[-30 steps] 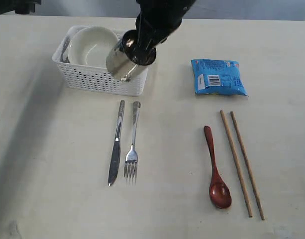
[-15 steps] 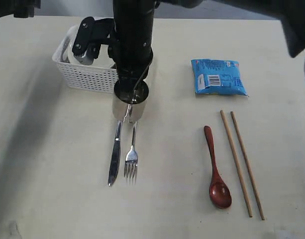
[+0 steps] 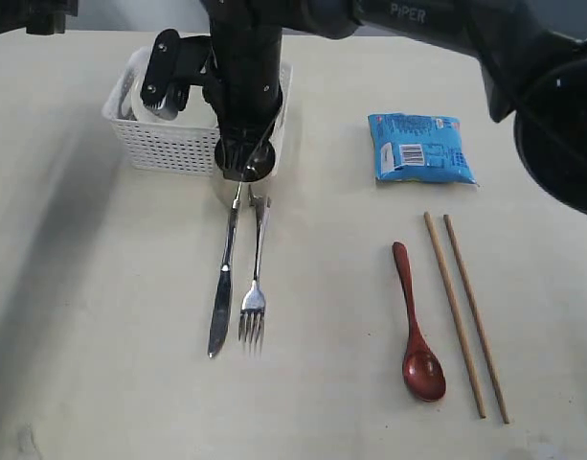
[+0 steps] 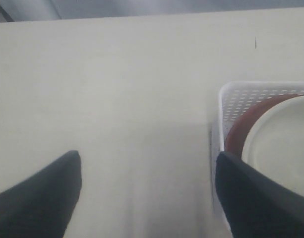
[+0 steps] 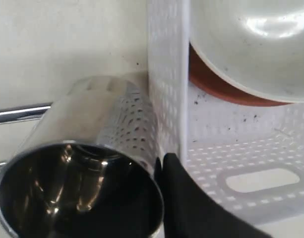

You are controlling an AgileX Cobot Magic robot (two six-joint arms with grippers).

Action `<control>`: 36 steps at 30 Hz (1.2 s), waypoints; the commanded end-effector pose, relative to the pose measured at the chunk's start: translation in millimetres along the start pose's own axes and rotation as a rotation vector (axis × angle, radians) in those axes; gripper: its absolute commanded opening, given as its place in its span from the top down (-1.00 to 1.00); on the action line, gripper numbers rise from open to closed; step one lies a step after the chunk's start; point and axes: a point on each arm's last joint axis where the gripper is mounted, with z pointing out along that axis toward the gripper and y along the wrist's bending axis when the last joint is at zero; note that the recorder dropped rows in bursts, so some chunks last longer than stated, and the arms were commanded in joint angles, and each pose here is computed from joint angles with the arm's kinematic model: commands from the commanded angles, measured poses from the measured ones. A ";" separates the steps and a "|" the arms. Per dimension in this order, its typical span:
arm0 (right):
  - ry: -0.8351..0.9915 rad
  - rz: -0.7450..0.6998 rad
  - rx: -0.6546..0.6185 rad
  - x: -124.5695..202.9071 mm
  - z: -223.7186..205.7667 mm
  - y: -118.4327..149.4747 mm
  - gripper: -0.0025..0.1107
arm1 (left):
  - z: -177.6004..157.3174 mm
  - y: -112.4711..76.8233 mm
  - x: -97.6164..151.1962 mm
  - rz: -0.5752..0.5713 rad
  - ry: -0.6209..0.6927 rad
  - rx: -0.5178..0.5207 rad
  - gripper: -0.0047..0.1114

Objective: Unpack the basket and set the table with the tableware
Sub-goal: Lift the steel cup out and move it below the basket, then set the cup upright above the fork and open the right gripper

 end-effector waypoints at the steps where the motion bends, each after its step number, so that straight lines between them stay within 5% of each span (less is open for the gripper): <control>1: 0.000 0.015 0.050 2.6 5.6 -9.5 0.96 | -2.6 0.8 0.2 -0.003 -0.007 0.002 -0.29; 15: -0.035 0.051 0.165 11.0 12.0 -32.5 0.96 | -2.6 0.8 0.2 -0.003 -0.007 0.002 -0.29; 36: -0.019 -0.008 0.079 12.3 26.9 -25.7 0.96 | -2.6 0.8 0.2 -0.003 -0.007 0.002 -0.29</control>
